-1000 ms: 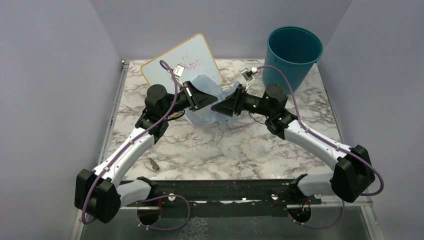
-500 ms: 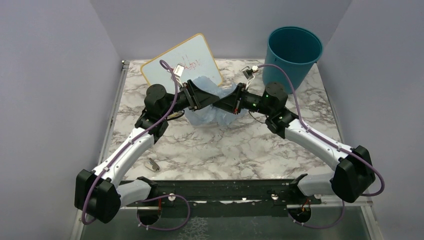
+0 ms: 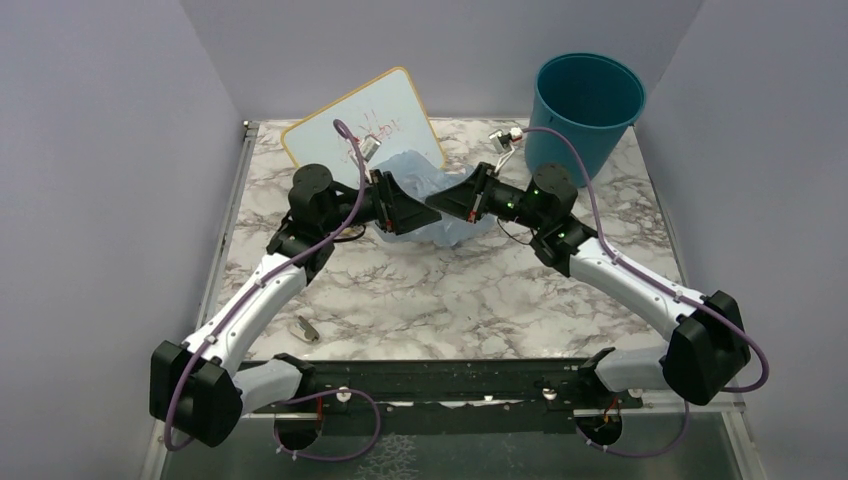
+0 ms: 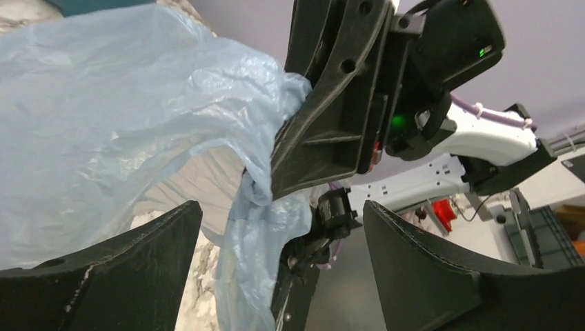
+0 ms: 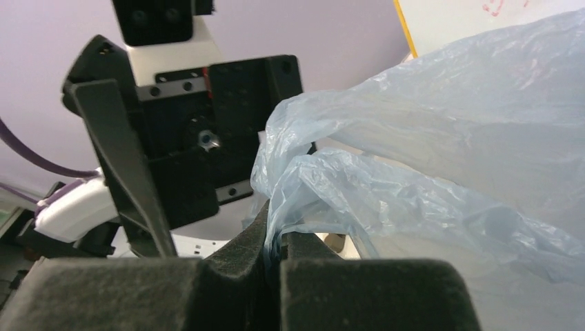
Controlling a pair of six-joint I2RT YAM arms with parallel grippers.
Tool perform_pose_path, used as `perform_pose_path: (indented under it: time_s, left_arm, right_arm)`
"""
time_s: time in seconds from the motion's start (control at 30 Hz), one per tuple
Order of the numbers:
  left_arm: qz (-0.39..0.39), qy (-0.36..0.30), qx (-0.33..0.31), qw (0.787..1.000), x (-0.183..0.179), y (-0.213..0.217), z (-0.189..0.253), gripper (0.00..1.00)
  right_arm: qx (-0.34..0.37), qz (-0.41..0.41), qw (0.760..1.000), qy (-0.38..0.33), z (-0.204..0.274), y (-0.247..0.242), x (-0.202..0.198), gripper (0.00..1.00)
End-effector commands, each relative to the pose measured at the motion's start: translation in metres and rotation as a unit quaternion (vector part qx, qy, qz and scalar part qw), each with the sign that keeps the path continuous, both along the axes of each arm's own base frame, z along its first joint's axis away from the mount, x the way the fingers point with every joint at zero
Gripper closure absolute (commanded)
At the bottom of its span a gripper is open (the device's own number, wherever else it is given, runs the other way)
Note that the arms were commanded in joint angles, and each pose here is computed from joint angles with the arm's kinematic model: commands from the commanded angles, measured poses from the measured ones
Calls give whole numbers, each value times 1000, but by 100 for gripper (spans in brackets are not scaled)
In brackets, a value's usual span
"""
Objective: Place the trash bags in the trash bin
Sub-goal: Unfold the trash bag at the center of the board.
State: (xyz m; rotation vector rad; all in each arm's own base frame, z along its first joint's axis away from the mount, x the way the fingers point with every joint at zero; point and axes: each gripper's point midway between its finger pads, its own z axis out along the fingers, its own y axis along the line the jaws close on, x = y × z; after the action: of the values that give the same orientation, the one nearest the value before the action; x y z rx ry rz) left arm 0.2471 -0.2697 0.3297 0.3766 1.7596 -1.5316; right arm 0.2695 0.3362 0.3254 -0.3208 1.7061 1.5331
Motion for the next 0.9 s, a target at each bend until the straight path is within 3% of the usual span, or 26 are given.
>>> perform_pose_path:
  time_s: [0.0,0.2,0.33,0.5,0.57,0.73,0.87]
  left_arm:
    - [-54,-32,11,998,-14,-11,-1,12]
    - [-69,-46,16,996,-15,-34,-4,16]
    - [-80,-52,20,995,-18,-44,-6,26]
    - [-40,-43,24,998,-9,-40,-14,51]
    - [-32,-41,25,998,-7,-39,-17,66]
    - [-9,-29,41,999,1,-37,-25,98]
    - [29,-21,72,997,11,-30,-31,100]
  right_arm:
    - [39,25,999,-4,21,4,-6,95]
    - [48,46,998,8,20,8,-10,94]
    - [49,51,997,9,21,9,-10,93]
    - [47,53,997,7,22,9,-12,91]
    - [45,52,998,4,23,9,-12,88]
    - [7,28,999,-14,24,5,-5,61]
    - [-98,-64,992,-56,28,-18,19,38]
